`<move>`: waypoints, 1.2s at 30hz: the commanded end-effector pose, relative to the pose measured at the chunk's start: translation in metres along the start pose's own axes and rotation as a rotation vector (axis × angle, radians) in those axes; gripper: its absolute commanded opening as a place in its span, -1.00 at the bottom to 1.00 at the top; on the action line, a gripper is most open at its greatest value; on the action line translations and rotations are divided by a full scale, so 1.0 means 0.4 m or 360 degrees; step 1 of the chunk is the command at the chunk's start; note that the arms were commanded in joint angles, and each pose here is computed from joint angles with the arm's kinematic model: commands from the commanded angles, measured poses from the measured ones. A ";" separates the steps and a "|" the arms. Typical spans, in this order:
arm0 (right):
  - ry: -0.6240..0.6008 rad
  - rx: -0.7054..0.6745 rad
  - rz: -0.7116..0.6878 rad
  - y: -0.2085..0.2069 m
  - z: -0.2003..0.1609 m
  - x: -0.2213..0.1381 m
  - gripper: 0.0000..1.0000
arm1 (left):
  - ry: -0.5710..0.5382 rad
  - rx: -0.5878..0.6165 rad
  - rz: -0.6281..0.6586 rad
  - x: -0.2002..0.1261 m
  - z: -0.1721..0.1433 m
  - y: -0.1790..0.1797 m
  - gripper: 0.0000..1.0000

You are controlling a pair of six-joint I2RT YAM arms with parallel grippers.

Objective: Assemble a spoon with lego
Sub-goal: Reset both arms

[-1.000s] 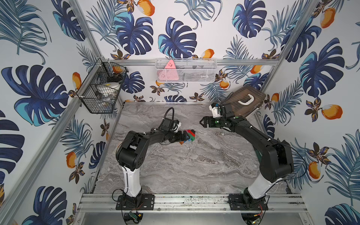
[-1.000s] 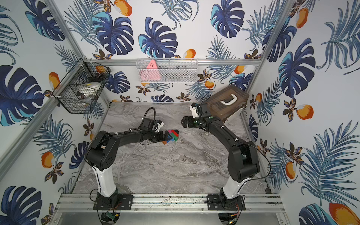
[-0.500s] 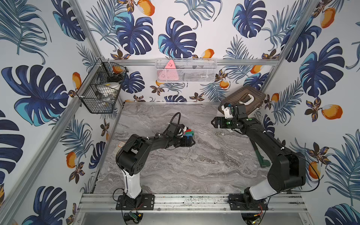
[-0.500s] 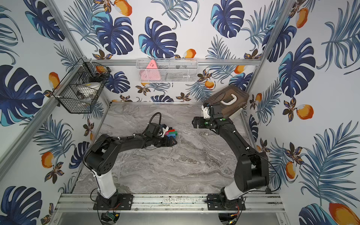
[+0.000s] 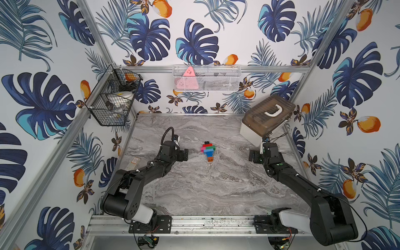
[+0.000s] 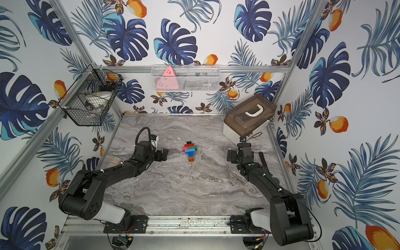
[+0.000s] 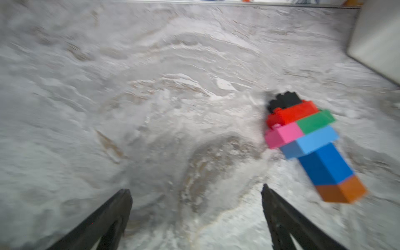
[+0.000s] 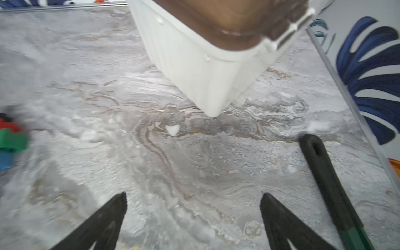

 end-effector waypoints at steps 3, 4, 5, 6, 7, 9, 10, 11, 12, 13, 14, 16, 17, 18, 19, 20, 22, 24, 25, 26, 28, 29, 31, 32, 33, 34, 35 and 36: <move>-0.0480 0.0119 -0.0060 -0.021 0.052 0.033 1.00 | -0.0426 0.0127 0.0385 -0.047 0.102 0.114 0.98; -0.0508 0.0115 -0.0038 -0.020 0.050 0.024 1.00 | -0.0429 0.0107 0.0391 -0.054 0.095 0.122 0.98; -0.0489 0.0124 0.0003 -0.013 0.043 0.020 1.00 | -0.0431 0.0077 0.0386 -0.062 0.089 0.134 0.98; -0.0516 0.0134 0.0014 -0.015 0.045 0.015 1.00 | -0.0388 0.0054 0.0331 -0.069 0.076 0.133 0.98; -0.0558 0.0136 -0.0013 -0.023 0.049 0.012 1.00 | -0.0331 0.0073 0.0261 -0.078 0.064 0.123 0.98; -0.0552 0.0126 -0.0017 -0.023 0.046 0.016 1.00 | -0.0307 0.0116 0.0223 -0.084 0.025 0.113 0.98; -0.0536 0.0112 -0.0005 -0.018 0.047 0.019 1.00 | -0.0349 0.0093 0.0243 -0.080 0.004 0.118 0.98; -0.0524 0.0097 0.0018 -0.011 0.047 0.020 1.00 | -0.0342 0.0090 0.0256 -0.073 -0.022 0.120 0.98; -0.0523 0.0083 0.0044 -0.003 0.048 0.021 1.00 | -0.0372 0.0095 0.0278 -0.070 -0.022 0.124 0.98; -0.0536 0.0072 0.0069 0.002 0.048 0.020 1.00 | -0.0412 0.0164 0.0184 -0.063 -0.017 0.099 0.98; -0.0558 0.0066 0.0080 0.002 0.048 0.016 1.00 | -0.0375 0.0161 0.0206 -0.040 -0.039 0.104 0.98; -0.0589 0.0042 0.0090 0.003 0.047 0.013 1.00 | -0.0388 0.0099 0.0401 -0.014 -0.074 0.148 0.98; -0.0602 0.0015 0.0120 0.009 0.040 0.017 1.00 | -0.0328 0.0027 0.0421 -0.026 -0.084 0.160 0.98; -0.0652 0.0047 0.0118 0.002 0.029 0.027 1.00 | -0.0366 -0.0007 0.0461 -0.034 -0.079 0.174 0.98; -0.0633 0.0030 0.0113 -0.001 0.001 0.062 1.00 | -0.0421 0.0002 0.0505 -0.035 -0.074 0.182 0.98; -0.0722 -0.0027 0.0108 0.011 0.021 0.071 1.00 | -0.0389 -0.0003 0.0488 -0.037 -0.083 0.177 0.98; -0.0409 -0.0010 0.0127 0.024 0.001 0.114 1.00 | -0.0385 0.0009 0.0483 -0.031 -0.073 0.176 0.98; -0.0455 0.0089 0.0048 -0.018 0.019 0.130 1.00 | -0.0294 0.0003 0.0478 -0.008 -0.074 0.176 0.98; -0.0384 0.0092 0.0061 -0.015 0.011 0.129 1.00 | -0.0326 -0.0004 0.0506 -0.020 -0.076 0.181 0.98; -0.0442 0.0056 0.0090 -0.008 0.022 0.129 1.00 | -0.0368 0.0004 0.0528 -0.026 -0.073 0.184 0.98; -0.0421 0.0027 0.0102 0.002 0.016 0.126 1.00 | -0.0337 0.0010 0.0504 -0.021 -0.076 0.177 0.98; -0.0405 0.0035 0.0108 0.003 0.015 0.127 1.00 | -0.0341 0.0019 0.0509 -0.016 -0.069 0.178 0.98; -0.0467 0.0019 0.0115 0.006 0.026 0.127 1.00 | -0.0299 0.0018 0.0472 -0.006 -0.075 0.172 0.98; -0.0422 0.0025 0.0107 0.003 0.017 0.129 1.00 | -0.0306 0.0021 0.0473 -0.003 -0.073 0.172 0.98; -0.0407 0.0025 0.0099 0.002 0.016 0.129 1.00 | -0.0299 0.0028 0.0472 -0.002 -0.074 0.172 0.98; -0.0419 0.0027 0.0102 0.003 0.017 0.129 1.00 | -0.0293 0.0022 0.0466 -0.003 -0.076 0.171 0.98; -0.0447 0.0022 0.0109 0.004 0.021 0.129 1.00 | -0.0307 0.0023 0.0470 -0.005 -0.074 0.171 0.98; -0.0457 0.0019 0.0114 0.006 0.024 0.128 1.00 | -0.0328 0.0026 0.0487 -0.012 -0.071 0.175 0.98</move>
Point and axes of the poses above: each gripper's point midway between its finger pads, its own x axis out along the fingers, its own y axis along the line the jaws close on, z = x × y, the point moved 2 cm from there along -x, back along the fingers, and after that the axes turned 9 degrees about x, right-handed, at the moved point
